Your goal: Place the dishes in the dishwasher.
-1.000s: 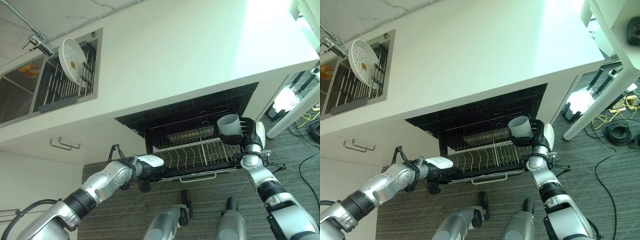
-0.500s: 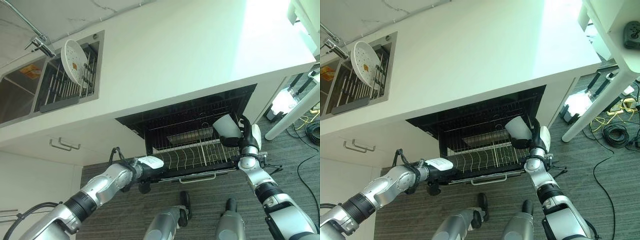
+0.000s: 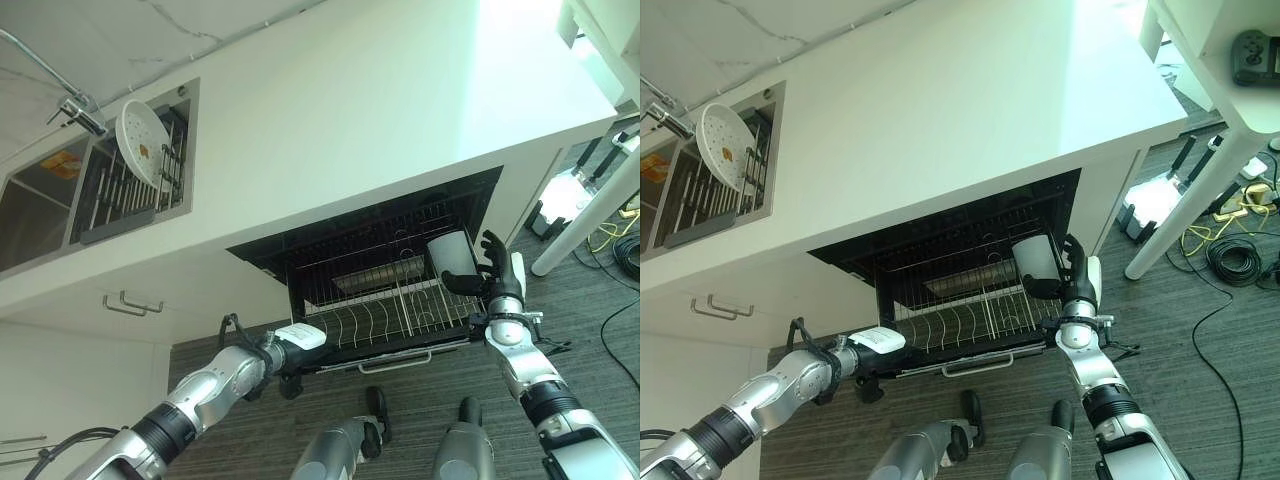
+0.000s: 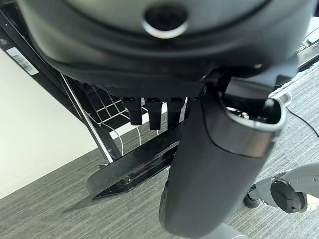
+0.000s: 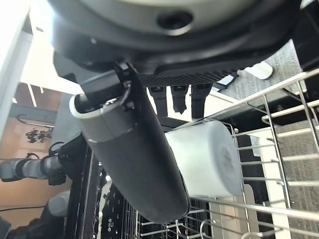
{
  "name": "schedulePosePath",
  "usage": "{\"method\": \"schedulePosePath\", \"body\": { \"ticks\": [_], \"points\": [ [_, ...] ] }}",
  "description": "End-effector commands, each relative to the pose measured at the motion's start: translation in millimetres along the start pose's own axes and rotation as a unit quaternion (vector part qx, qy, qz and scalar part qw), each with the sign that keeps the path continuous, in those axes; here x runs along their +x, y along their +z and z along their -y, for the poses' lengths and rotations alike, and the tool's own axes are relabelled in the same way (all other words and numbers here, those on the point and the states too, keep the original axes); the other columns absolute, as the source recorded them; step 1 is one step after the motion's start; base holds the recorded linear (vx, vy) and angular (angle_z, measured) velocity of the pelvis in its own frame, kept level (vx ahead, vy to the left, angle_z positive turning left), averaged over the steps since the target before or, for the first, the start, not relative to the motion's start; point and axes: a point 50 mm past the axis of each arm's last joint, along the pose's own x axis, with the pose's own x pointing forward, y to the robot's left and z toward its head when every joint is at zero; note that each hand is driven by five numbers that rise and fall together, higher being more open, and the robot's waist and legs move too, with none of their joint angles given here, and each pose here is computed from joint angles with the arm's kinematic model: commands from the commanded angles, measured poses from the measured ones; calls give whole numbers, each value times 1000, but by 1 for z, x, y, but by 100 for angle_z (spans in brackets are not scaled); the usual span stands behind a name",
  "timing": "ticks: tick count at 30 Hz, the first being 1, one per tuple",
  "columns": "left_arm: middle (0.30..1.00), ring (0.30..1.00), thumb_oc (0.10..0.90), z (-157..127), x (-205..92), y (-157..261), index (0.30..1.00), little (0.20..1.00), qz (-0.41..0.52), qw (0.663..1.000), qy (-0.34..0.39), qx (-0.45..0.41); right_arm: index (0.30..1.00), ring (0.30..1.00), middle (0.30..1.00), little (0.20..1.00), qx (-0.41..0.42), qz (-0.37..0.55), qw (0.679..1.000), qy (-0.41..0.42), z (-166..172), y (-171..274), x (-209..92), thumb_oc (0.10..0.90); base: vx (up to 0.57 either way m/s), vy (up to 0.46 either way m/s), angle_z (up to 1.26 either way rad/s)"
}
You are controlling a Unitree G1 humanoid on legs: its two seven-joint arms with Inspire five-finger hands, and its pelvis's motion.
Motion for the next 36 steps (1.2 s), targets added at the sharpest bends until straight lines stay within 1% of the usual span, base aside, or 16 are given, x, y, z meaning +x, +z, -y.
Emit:
{"method": "schedulePosePath", "body": {
  "ticks": [1,4,6,11,14,15,17,20,21,24,27,30,31,32,33,36],
  "points": [
    [900,900,800,33,1,28,900,900,59,997,-46,8,900,900,900,900,-18,144,989,-28,22,62,12,800,-22,7,-8],
    [900,900,800,32,0,26,900,900,52,998,-36,4,900,900,900,900,-35,184,982,-21,23,74,3,800,-6,6,-7],
    [900,900,800,30,0,26,900,900,50,998,-35,3,900,900,900,900,-30,188,982,-18,23,75,1,800,0,0,0],
    [900,900,800,30,-2,24,900,900,47,998,-38,0,900,900,900,900,-5,202,979,-2,22,76,-7,800,0,0,0],
    [900,900,800,32,-2,23,900,900,42,998,-40,-6,900,900,900,900,35,224,974,21,18,82,-14,800,0,0,0],
    [900,900,800,34,-2,21,900,900,37,999,-37,-12,900,900,900,900,63,255,964,44,16,89,-21,800,-30,5,-3],
    [900,900,800,36,-2,15,900,900,17,999,-6,-32,900,900,900,900,142,346,925,71,16,111,-45,800,-57,-5,-1],
    [900,900,800,30,-2,9,900,900,-2,997,49,-61,900,900,900,900,187,400,892,93,22,121,-66,800,-63,-43,-1],
    [900,900,800,23,-5,0,900,900,-23,994,81,-75,900,900,900,900,216,437,867,107,29,126,-81,800,-79,-97,3],
    [900,900,800,16,-11,-16,900,900,-51,987,115,-96,900,900,900,900,231,461,849,120,37,128,-93,800,-46,-113,-4],
    [900,900,800,10,-14,-26,900,900,-64,977,154,-129,900,900,900,900,243,469,841,118,41,129,-97,800,-9,-110,-6],
    [900,900,800,0,-19,-35,900,900,-74,952,228,-193,900,900,900,900,261,472,835,108,49,129,-100,800,29,-85,-8],
    [900,900,800,-5,-23,-39,900,900,-71,928,270,-246,900,900,900,900,272,467,835,106,51,128,-101,800,24,-96,-7],
    [900,900,800,-10,-29,-40,900,900,-45,892,316,-322,900,900,900,900,280,463,835,104,53,125,-102,800,2,-129,-6],
    [900,900,800,-17,-38,-39,900,900,-2,844,371,-387,900,900,900,900,286,457,836,98,56,121,-104,800,-8,-141,8],
    [900,900,800,-26,-65,-36,900,900,101,737,450,-494,900,900,900,900,285,446,845,75,63,110,-107,800,3,-124,17]
  ]
}}
